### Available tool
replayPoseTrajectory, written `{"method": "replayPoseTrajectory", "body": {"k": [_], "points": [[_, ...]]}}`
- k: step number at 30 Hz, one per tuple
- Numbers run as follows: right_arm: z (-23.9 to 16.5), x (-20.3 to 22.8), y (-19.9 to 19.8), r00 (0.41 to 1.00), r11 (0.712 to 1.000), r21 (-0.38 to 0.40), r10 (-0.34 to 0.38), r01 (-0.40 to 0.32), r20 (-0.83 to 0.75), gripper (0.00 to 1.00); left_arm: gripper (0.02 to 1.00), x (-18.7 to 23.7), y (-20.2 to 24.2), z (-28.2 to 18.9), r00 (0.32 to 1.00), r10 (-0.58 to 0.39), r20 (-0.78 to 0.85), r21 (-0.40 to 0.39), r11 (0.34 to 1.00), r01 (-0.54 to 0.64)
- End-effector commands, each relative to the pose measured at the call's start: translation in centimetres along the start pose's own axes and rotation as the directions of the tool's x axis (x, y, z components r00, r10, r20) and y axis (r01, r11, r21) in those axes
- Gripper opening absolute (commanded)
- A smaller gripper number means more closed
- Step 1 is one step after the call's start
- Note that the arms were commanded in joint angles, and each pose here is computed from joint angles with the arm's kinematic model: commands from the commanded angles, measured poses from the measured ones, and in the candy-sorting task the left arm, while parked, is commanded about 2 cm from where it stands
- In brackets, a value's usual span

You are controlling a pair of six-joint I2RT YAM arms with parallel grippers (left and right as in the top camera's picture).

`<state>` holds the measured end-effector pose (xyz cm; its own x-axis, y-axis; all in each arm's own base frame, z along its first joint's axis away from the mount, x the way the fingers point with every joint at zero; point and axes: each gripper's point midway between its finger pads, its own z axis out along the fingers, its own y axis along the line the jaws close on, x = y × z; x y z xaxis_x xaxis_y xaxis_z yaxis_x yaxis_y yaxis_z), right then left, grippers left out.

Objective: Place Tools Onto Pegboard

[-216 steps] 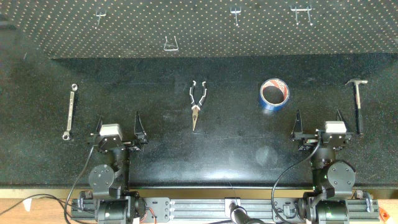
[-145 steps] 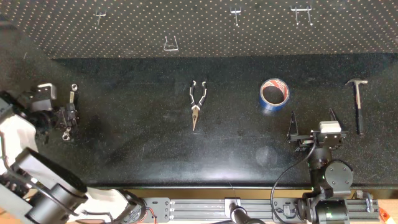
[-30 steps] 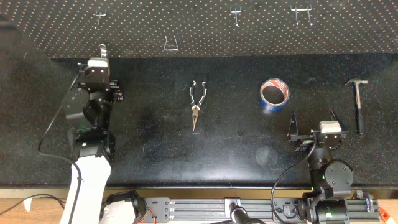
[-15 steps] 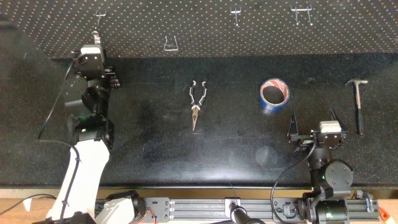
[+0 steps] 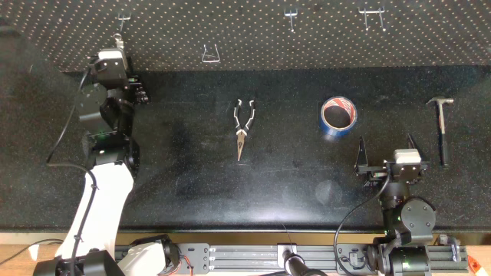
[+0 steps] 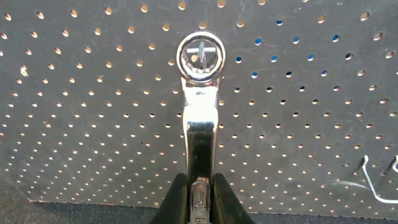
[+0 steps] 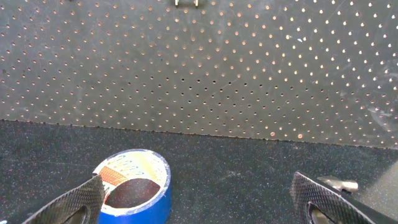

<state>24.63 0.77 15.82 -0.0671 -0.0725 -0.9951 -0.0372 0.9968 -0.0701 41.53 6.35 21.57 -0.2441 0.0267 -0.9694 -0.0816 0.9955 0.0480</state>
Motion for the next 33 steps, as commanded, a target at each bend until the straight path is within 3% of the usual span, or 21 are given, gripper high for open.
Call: {"method": "replayPoseTrajectory", "body": {"k": [1,32,33], "points": [[0.0,0.1,0.3,1.0,1.0,-0.014,0.004,-0.004,-0.002,0.976,0.027,-1.3,0.3,0.2,1.0,-0.015,0.025,-0.013,1.0,0.015],[0.0,0.1,0.3,1.0,1.0,-0.014,0.004,-0.004,-0.002,0.976,0.027,0.2,0.9,3.3,1.0,-0.018,-0.019,-0.036,0.999,0.017],[0.0,0.1,0.3,1.0,1.0,-0.014,0.004,-0.004,-0.002,0.976,0.062,0.0,1.0,3.5,1.0,-0.018,-0.017,-0.037,0.999,0.017]]}}
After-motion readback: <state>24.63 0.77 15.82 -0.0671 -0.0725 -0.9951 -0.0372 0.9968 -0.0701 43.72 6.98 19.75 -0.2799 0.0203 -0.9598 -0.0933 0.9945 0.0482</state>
